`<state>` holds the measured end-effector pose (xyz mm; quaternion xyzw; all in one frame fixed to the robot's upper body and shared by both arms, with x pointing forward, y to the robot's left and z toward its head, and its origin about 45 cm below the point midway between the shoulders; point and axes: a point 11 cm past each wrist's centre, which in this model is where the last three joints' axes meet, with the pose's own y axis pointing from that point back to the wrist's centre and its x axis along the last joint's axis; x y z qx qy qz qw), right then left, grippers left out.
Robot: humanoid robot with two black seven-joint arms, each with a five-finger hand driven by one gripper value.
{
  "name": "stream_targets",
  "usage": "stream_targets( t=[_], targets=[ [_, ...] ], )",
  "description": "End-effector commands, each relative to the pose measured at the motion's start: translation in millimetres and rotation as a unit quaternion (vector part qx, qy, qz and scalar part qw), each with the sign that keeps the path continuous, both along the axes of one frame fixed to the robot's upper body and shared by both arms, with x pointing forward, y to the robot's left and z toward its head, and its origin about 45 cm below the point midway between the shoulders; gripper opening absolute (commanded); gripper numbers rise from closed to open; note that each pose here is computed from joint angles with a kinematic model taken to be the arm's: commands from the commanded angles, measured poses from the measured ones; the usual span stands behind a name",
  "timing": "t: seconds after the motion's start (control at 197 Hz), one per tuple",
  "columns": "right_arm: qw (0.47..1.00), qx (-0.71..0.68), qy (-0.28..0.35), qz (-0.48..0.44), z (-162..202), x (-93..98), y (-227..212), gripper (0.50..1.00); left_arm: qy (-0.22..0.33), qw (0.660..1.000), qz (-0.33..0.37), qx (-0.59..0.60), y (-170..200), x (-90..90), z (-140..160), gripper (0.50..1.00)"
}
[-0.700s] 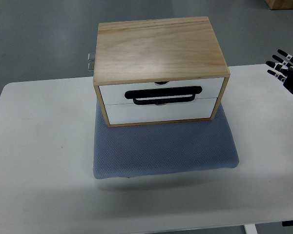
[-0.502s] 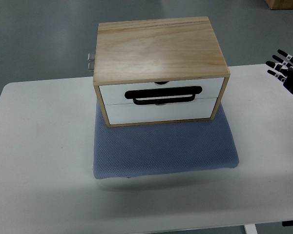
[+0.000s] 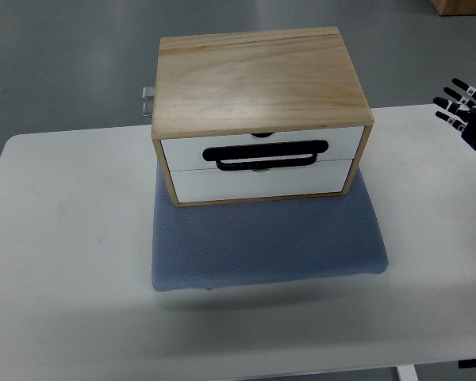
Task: Open wood drawer with right hand
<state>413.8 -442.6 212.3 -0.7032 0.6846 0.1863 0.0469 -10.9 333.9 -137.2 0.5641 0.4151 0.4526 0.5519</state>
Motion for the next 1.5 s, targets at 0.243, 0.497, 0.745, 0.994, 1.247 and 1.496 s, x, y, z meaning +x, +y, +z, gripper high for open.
stream_targets(
  t=[0.243,0.497,0.745,0.994,1.247,1.496],
  targets=[
    [1.000,0.003,0.000,0.002,-1.2,0.6,2.8,0.954,0.000,1.000,0.000,0.001,0.4,0.1,0.0,1.000],
    [1.000,0.003,-0.002,0.005,-0.4,1.2,4.1,0.954,0.000,1.000,0.000,0.000,-0.1,0.0,0.0,1.000],
    [1.000,0.003,-0.008,0.026,2.7,1.2,7.0,0.954,0.000,1.000,0.000,0.000,-0.1,0.0,0.0,1.000],
    [0.999,-0.014,-0.013,0.029,13.3,0.2,-3.0,0.954,0.000,1.000,0.000,0.001,0.4,0.1,0.0,1.000],
    [0.994,-0.089,-0.023,0.051,56.4,-3.6,-36.3,0.954,0.000,1.000,0.000,0.000,-0.1,0.0,0.0,1.000],
    [0.977,-0.171,-0.053,0.112,119.3,2.8,-28.8,0.952,0.000,1.000,0.000,0.000,-0.1,0.0,0.0,1.000]
  ],
)
